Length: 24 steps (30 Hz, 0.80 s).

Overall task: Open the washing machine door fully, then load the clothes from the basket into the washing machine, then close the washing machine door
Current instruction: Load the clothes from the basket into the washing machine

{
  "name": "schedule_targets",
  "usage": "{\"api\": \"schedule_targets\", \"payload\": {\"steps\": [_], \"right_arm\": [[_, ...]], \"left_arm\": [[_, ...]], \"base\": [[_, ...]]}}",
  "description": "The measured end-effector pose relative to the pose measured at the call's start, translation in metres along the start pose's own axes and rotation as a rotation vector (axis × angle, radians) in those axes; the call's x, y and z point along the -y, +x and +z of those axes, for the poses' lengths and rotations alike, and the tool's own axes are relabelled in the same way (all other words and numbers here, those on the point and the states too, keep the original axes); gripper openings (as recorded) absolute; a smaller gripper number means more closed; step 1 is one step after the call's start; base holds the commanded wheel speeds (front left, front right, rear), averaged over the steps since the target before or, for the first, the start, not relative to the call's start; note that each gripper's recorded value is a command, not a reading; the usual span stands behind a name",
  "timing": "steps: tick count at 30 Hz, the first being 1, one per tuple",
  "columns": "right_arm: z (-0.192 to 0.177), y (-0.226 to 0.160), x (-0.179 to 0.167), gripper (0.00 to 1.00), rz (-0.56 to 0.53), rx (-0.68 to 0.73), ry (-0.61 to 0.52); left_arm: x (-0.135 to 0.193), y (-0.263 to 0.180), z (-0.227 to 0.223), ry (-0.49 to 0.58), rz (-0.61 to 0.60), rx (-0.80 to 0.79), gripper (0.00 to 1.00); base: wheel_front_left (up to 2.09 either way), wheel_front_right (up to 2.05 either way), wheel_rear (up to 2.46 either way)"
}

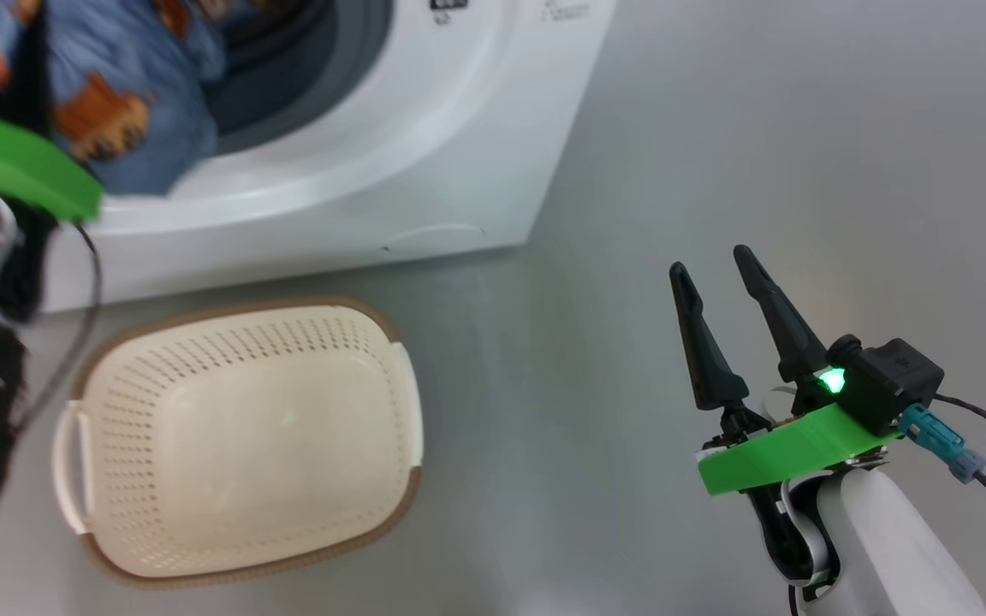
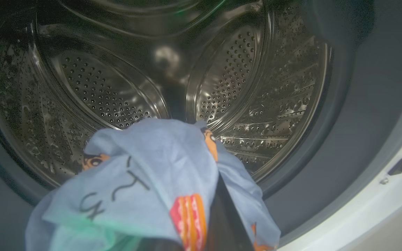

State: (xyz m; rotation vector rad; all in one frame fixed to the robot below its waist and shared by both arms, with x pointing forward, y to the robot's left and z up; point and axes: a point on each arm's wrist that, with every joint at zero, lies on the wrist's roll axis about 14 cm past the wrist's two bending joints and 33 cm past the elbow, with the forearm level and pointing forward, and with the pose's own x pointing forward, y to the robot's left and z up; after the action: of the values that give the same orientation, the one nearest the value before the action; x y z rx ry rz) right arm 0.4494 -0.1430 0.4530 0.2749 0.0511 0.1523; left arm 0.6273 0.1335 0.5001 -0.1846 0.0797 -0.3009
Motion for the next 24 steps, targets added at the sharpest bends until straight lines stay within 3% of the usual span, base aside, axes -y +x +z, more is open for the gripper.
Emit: {"api": "schedule_targets", "payload": {"steps": [11,24], "right_arm": [[-0.026,0.006,0.023,1.00,-0.050,-0.056,0.007],[-0.049,-0.006,0.054,1.00,-0.138,-0.125,-0.017]], "left_arm": [[-0.014,0.076,-0.006,0.026,-0.019,0.000,0.00],[-0.029,0.135,-0.007,-0.026,-0.013,0.119,0.00]], "base": [[0.00,0.00,0.00],[0.00,0.00,0.00]]}}
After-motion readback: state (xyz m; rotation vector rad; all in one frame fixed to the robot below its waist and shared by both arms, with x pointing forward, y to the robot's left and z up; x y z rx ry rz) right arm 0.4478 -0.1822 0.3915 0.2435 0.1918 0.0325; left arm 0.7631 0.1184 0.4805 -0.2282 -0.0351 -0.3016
